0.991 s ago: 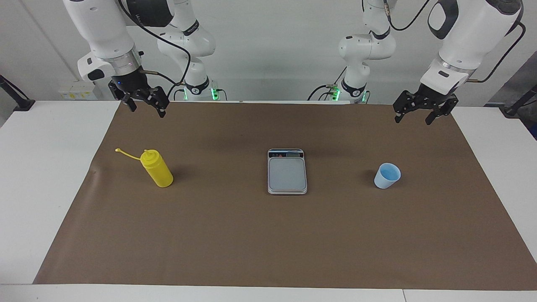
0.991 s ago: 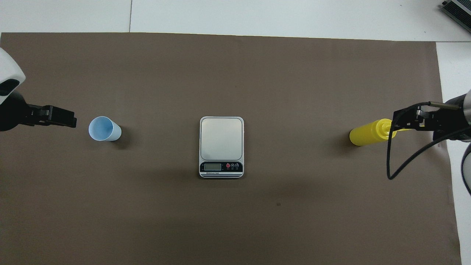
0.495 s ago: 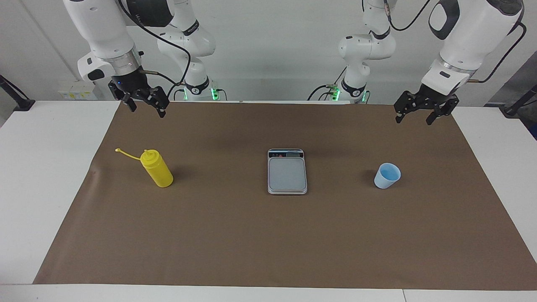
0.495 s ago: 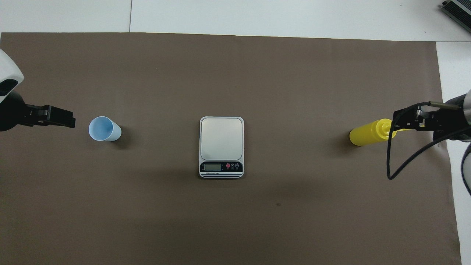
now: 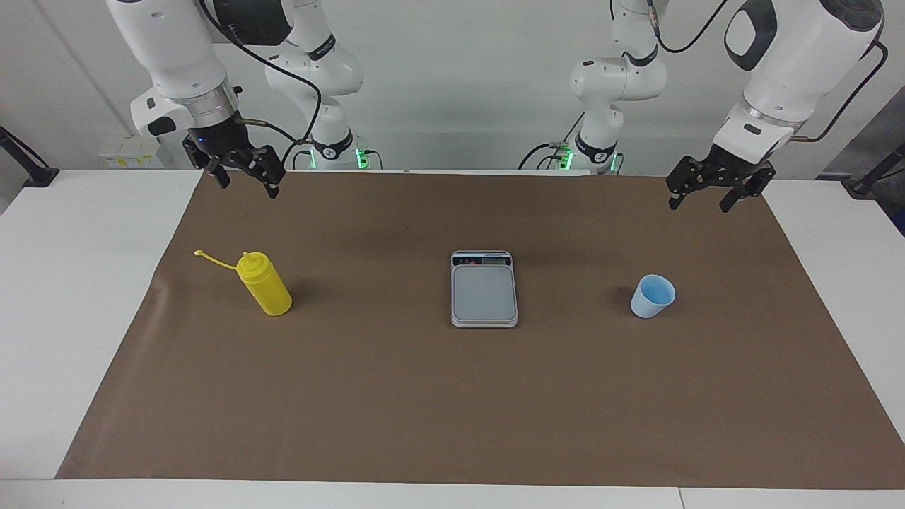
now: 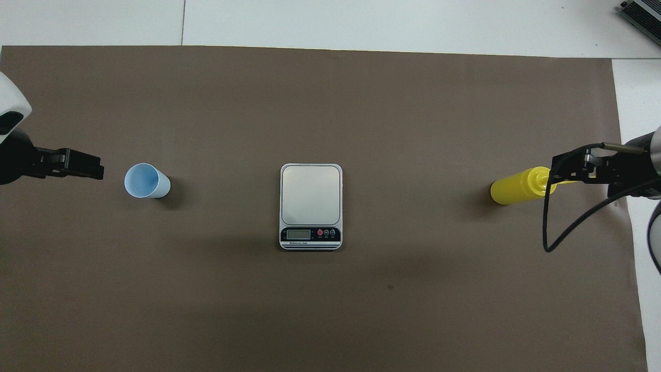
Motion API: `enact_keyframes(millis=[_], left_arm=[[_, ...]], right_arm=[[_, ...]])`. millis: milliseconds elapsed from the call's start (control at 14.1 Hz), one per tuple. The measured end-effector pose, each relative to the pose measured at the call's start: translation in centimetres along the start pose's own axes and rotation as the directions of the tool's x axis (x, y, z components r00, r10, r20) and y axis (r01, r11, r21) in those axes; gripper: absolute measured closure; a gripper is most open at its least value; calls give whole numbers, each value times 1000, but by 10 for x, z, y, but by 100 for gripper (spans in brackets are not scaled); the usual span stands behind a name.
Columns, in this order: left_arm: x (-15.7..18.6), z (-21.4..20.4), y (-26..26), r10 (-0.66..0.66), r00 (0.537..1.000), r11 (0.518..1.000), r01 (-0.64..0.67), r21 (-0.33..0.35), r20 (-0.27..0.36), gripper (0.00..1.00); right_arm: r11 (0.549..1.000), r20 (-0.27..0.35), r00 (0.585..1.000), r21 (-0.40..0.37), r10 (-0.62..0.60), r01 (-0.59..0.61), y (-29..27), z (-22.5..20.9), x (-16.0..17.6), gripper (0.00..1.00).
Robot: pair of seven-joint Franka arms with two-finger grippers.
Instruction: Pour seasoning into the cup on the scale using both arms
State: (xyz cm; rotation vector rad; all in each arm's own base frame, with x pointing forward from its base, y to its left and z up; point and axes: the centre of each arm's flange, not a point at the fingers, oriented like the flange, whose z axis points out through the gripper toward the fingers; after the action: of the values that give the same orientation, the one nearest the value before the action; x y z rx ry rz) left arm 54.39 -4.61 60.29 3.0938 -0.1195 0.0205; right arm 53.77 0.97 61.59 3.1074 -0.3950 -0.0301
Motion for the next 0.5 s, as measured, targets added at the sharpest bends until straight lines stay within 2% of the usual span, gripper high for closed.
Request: enact_keyframes(millis=[212,495], left_arm=[[1,16,-24,-44,999,999,44,1,1,0],[2,61,-56,-100,995,995,100,2,-16,0]], right_arm=[[1000,0,1000,0,0,0,0,0,0,0],[1000,0,1000,0,0,0,0,0,0,0]])
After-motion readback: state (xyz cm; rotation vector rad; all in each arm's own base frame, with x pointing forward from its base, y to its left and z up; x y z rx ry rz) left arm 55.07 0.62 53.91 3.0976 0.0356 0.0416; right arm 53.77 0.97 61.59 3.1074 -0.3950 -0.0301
